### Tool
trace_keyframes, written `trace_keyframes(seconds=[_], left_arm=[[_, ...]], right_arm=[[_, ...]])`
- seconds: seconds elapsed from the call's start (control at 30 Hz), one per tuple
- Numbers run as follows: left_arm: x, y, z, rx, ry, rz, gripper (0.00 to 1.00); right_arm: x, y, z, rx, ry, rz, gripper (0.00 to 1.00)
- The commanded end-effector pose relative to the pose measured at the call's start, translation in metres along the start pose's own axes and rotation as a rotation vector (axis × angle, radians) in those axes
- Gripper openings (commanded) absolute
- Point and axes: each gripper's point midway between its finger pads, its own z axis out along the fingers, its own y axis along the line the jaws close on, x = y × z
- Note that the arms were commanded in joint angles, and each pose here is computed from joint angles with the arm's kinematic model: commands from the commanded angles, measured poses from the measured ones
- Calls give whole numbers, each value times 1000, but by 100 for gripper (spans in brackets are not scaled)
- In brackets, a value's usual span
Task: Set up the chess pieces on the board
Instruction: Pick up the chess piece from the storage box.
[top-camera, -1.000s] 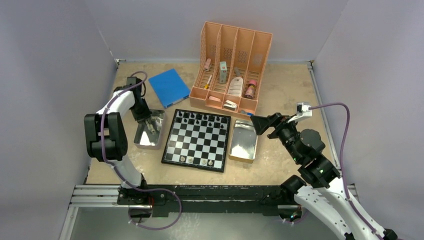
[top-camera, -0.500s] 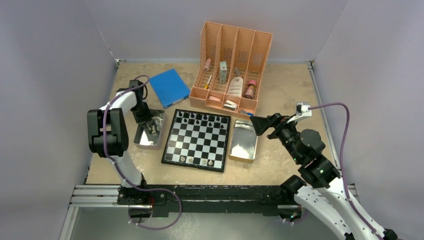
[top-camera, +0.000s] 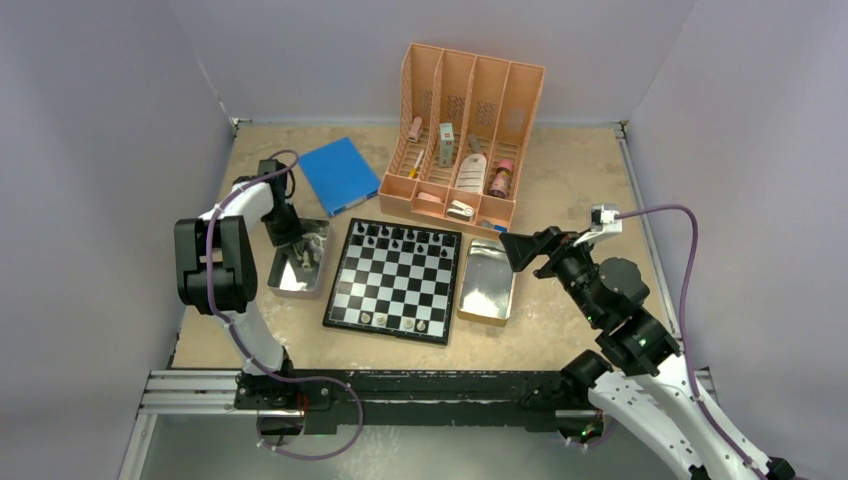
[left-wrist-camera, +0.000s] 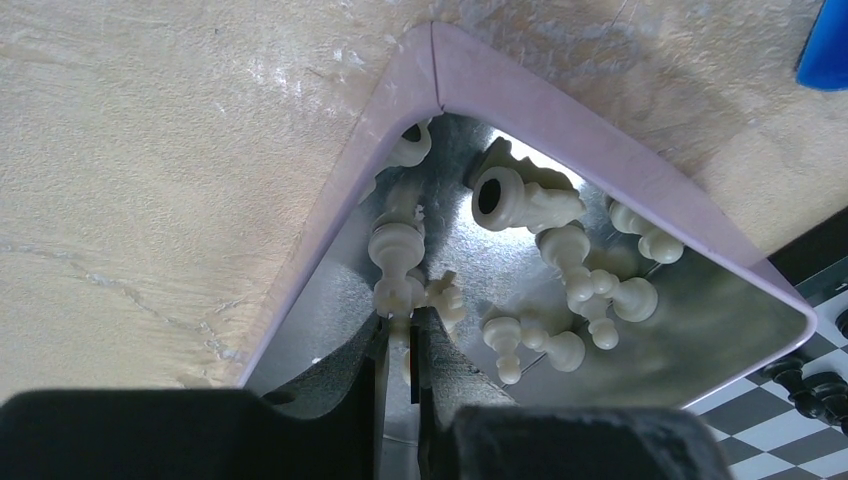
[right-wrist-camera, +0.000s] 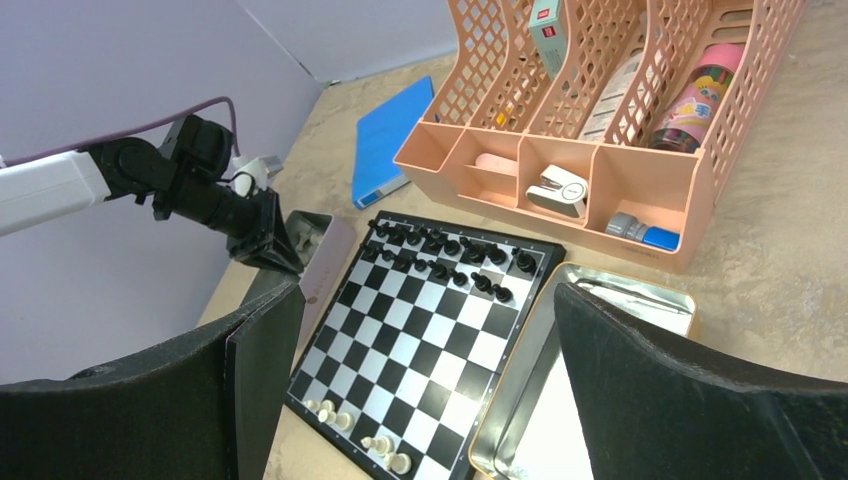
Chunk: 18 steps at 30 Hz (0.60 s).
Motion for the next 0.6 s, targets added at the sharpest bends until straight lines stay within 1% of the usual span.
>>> trace_keyframes(seconds=[0.0, 0.2, 0.33, 0.47, 0.57], left_arm=[[-17, -4, -22, 31, -66, -6, 6], [-20, -8, -47, 76, -126, -7, 6], [-17, -15, -61, 118, -141, 1, 6], [-12, -26, -77, 152, -166, 32, 6], [-2, -36, -86, 171, -163, 68, 6]], right_arm=[[-17, 9, 0, -19, -50, -8, 97], [-19, 9, -1, -23, -65, -1, 97], [-20, 7, -1, -14, -69, 0, 97], [-20, 6, 0, -7, -69, 0, 98], [-18, 4, 2, 3, -65, 2, 97]])
